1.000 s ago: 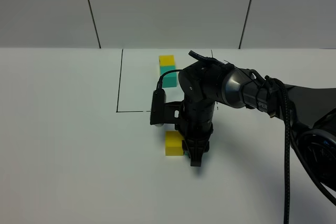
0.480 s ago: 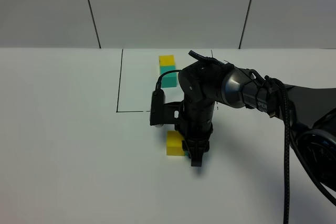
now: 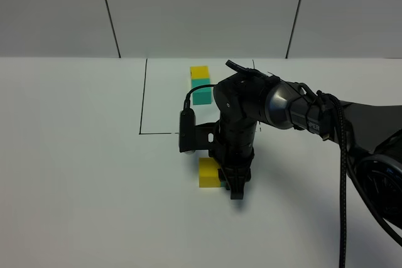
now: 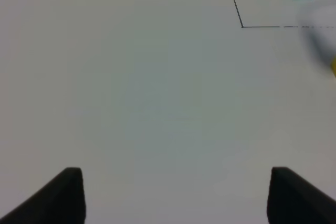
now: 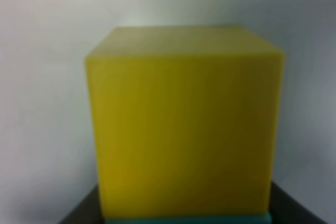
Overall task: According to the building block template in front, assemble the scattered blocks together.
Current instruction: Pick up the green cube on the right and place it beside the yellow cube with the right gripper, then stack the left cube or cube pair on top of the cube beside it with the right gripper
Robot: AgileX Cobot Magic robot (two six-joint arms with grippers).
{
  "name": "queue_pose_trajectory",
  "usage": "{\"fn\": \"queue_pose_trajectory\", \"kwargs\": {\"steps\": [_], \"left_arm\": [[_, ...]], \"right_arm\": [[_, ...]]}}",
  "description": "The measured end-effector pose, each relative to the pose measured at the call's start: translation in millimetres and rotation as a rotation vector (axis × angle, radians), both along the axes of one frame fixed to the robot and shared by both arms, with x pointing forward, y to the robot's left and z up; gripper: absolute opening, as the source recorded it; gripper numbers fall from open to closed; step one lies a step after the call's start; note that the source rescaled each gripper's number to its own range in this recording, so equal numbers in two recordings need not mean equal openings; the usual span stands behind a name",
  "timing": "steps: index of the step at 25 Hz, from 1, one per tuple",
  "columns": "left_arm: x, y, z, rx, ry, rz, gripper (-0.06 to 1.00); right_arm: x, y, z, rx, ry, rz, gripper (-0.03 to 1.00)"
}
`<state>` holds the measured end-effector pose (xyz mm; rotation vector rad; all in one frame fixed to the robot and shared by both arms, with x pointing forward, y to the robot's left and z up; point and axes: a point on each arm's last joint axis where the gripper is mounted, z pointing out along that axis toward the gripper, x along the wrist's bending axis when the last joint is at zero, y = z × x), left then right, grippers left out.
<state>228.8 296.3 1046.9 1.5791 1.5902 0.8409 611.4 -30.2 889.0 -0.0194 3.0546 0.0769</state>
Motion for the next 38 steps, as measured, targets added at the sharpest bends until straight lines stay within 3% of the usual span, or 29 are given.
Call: {"fn": "queue_pose_trajectory", "kwargs": {"steps": [3, 6, 8, 9, 11, 18, 24, 27, 29, 33, 38], "left_arm": [[0, 0, 0, 0.000, 0.000, 0.000, 0.59], [0, 0, 0, 0.000, 0.000, 0.000, 0.59], [0, 0, 0, 0.000, 0.000, 0.000, 0.59], [0, 0, 0, 0.000, 0.000, 0.000, 0.59], [0, 0, 0, 0.000, 0.000, 0.000, 0.59], [0, 0, 0, 0.000, 0.000, 0.000, 0.59], [0, 0, 0, 0.000, 0.000, 0.000, 0.59], [0, 0, 0, 0.000, 0.000, 0.000, 0.59], [0, 0, 0, 0.000, 0.000, 0.000, 0.59], [0, 0, 0, 0.000, 0.000, 0.000, 0.59], [0, 0, 0, 0.000, 0.000, 0.000, 0.59]], "right_arm": [[0, 1, 0, 0.009, 0.004, -0.004, 0.09], [2, 2, 0, 0.023, -0.016, -0.004, 0.49], [3, 3, 1, 0.031, -0.027, -0.004, 0.81], [3, 3, 1, 0.038, -0.028, -0.007, 0.90], [3, 4, 1, 0.042, -0.031, -0.017, 0.98], [-2, 5, 9, 0.078, 0.010, -0.073, 1.00], [-9, 2, 87, 0.198, -0.093, -0.152, 1.00], [-12, -8, 122, 0.262, -0.120, -0.316, 1.00], [-9, -25, 138, 0.291, -0.109, -0.489, 1.00], [6, -81, 159, 0.296, -0.073, -0.854, 1.00], [2, -143, 191, 0.266, -0.105, -1.100, 1.00]]}}
